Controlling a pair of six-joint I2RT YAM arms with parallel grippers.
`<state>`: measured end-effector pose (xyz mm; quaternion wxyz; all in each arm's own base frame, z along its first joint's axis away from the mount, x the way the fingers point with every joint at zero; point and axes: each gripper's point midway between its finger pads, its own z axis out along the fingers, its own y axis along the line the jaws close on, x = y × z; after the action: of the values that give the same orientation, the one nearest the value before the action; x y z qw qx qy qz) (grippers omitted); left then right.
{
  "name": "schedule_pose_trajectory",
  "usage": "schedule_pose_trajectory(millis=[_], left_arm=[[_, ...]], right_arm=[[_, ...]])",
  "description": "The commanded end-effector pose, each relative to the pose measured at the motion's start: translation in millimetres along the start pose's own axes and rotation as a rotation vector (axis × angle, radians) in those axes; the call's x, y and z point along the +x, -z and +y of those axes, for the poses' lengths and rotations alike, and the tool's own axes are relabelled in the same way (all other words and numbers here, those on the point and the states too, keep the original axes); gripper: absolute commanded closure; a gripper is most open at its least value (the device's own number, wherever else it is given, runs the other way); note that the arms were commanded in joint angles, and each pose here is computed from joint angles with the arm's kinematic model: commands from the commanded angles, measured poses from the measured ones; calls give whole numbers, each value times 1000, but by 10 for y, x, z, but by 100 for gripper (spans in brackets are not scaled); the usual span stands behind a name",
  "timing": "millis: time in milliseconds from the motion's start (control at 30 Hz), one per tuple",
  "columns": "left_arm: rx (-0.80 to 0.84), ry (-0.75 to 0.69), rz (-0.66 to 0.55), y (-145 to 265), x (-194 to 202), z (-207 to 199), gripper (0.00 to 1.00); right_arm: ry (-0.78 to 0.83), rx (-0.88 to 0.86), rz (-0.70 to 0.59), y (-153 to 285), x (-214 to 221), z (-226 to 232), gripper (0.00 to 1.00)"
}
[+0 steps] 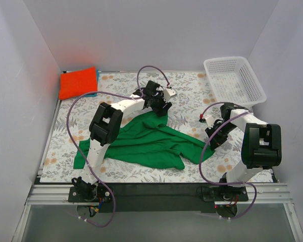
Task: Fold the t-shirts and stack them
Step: Flatten the tshirt out
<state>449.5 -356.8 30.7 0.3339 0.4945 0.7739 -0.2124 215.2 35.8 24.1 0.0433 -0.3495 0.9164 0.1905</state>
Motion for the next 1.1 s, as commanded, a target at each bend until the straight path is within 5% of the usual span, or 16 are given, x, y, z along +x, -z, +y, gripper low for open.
schedule_pose_trajectory(millis=[0, 267, 433, 500, 600, 933, 1067], left_arm=[[-30, -64, 33, -22, 137, 29, 51], [-127, 21, 97, 219, 542, 464, 99], [-165, 86, 96, 469, 660, 735, 100], [-167, 101, 93, 549, 683, 786, 100], [-165, 108, 96, 593, 724, 778, 100], [-167, 120, 101, 616, 761, 773, 100], [-169, 120, 100, 609, 762, 788, 100]], right_arm=[[-9, -11, -34, 65, -150, -36, 99], [-43, -21, -77, 123, -454, -185, 96], [-44, -23, -124, 218, -627, -208, 29], [-49, -22, -134, 233, -667, -219, 20], [-69, -42, -148, 218, -736, -228, 19], [-121, -180, -110, 124, -582, 1, 47], [-183, -281, -94, 154, -413, 149, 50]])
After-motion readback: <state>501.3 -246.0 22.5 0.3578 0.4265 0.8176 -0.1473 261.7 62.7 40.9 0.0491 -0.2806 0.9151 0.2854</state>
